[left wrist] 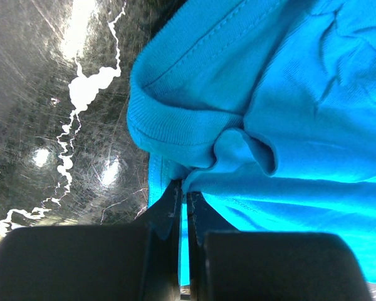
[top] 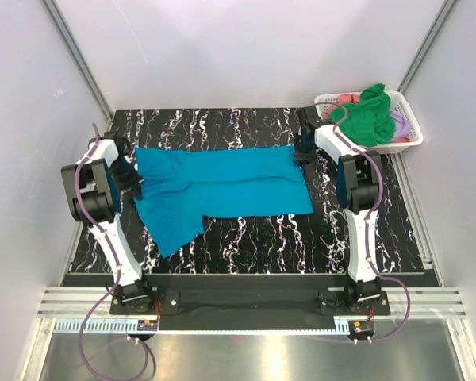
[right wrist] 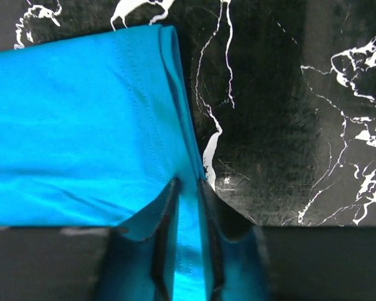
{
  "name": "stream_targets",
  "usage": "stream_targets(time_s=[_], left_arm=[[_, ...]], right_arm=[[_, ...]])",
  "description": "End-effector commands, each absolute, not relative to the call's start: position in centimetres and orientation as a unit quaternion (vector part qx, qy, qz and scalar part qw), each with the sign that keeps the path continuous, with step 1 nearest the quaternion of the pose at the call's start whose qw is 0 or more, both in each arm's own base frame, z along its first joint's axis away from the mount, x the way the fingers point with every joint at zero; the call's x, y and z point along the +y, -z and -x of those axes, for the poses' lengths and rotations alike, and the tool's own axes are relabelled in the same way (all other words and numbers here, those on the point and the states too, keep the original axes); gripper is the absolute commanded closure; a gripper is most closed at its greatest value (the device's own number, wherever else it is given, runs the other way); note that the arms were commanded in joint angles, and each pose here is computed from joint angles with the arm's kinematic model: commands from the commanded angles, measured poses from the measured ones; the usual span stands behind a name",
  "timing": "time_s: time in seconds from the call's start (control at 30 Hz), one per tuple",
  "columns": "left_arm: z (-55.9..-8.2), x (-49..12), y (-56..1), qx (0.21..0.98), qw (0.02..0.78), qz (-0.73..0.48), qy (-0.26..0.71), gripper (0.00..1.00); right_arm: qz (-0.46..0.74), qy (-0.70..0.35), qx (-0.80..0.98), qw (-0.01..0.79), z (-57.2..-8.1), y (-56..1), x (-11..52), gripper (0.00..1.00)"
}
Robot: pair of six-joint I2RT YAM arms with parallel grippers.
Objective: Fold and stack the t-shirts
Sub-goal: Fold the tshirt
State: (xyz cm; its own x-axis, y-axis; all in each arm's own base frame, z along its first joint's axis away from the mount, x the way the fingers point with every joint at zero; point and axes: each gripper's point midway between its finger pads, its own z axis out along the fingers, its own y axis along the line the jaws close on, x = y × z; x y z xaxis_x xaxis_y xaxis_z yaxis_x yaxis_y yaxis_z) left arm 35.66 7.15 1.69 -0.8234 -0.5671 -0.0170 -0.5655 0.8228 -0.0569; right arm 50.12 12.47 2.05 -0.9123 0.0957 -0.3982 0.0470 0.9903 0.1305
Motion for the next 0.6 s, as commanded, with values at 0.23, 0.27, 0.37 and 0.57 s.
stream_targets(time_s=[0.23,0.27,0.37,0.57], left_arm=[[-35.4,8.2,-2.8,0.954,0.040,0.297,0.002,1.00],[-35.3,8.1,-2.8,0.954,0.040,0.297,0.003,1.00],[-35.2,8.1,-2.8,0.954,0.040,0.297,0.002,1.00],[-34.8,8.5,-2.6,0.954,0.037,0.297,-0.012,1.00]], right_arm=[[-0.028,-0.031,0.967,0.251,-52.1,-4.6,11.5,1.00],[-0.027,-0.032,0.966,0.253,-52.2,-4.8,11.6,1.00],[-0.026,-0.036,0.966,0.253,-52.5,-5.0,11.9,1.00],[-0.033,-0.022,0.965,0.261,-52.9,-5.8,11.3,0.99]])
